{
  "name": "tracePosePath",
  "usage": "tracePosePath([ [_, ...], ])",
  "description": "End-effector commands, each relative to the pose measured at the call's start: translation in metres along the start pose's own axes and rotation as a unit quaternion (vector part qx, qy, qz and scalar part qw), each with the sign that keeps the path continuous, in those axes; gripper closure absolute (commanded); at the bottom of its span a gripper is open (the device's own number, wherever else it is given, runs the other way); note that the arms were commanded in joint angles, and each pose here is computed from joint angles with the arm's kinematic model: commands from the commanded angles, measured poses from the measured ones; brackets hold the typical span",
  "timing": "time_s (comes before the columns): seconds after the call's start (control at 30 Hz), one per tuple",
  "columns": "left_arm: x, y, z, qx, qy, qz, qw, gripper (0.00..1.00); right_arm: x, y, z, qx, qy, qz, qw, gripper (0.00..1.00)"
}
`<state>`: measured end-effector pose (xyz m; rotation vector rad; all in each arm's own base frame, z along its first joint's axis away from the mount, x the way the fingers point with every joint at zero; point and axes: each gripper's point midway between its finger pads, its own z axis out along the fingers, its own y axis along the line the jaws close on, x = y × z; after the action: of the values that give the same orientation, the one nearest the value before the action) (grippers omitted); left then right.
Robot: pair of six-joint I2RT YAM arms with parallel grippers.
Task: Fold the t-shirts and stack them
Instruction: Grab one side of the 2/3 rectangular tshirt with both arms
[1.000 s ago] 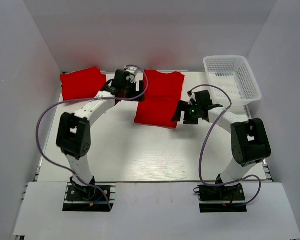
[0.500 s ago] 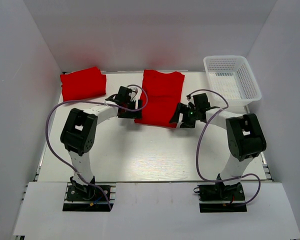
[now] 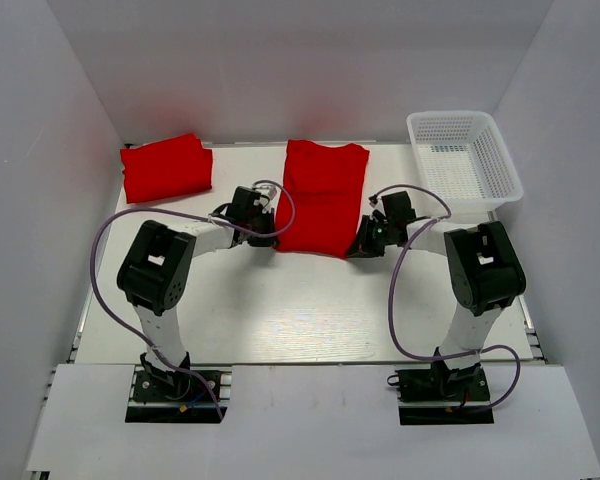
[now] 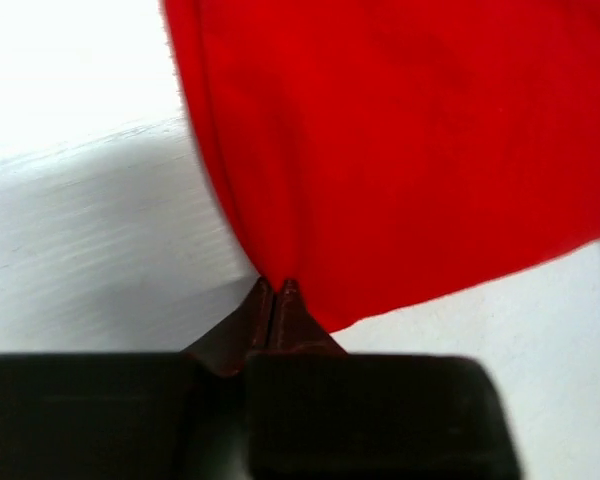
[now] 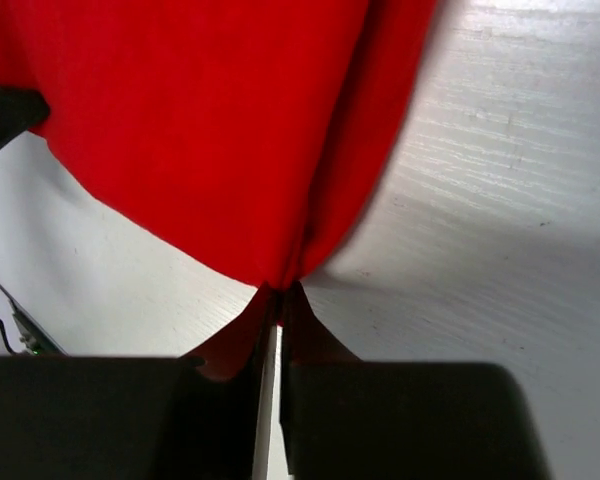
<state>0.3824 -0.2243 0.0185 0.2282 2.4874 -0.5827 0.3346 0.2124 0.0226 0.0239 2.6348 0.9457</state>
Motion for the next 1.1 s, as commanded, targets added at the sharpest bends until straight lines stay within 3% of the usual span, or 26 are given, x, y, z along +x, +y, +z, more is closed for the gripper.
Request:
tracePosePath([
  [0.0,0.045,-0.005,0.0,0.021,0.063,-0.009,0.998,1.0,0.006,0.001,0.001,-0.008,0.002,-0.013,1.0,0.98],
  [0.23,0.04,-0.031,-0.039,0.061,0.022,0.002,0.998,1.0,0.017,0.024,-0.027,-0.053,-0.008,-0.065,0.996,1.0],
  [0.43,0.077,-0.039,-0.09,0.034,0.069,0.001,0.997,1.0,0.084,0.015,-0.066,-0.013,0.046,-0.074,0.996,1.0],
  [0.6,0.077,-0.079,-0.141,0.095,0.076,0.01,0.993,1.0,0.106,0.025,-0.104,-0.011,0.036,-0.091,0.995,1.0],
  [0.83,-0.001,-0.09,-0.172,0.051,-0.042,0.019,0.998,1.0,0.025,0.067,-0.14,0.0,-0.09,-0.167,0.982,1.0],
  [0.97,-0.047,-0.091,-0.168,0.031,-0.091,-0.015,0.995,1.0,-0.015,0.072,-0.145,0.033,-0.132,-0.156,0.978,1.0],
  [1.07,-0.074,-0.077,-0.161,-0.025,-0.124,-0.039,0.991,1.0,-0.038,0.071,-0.139,0.05,-0.145,-0.146,0.977,1.0],
])
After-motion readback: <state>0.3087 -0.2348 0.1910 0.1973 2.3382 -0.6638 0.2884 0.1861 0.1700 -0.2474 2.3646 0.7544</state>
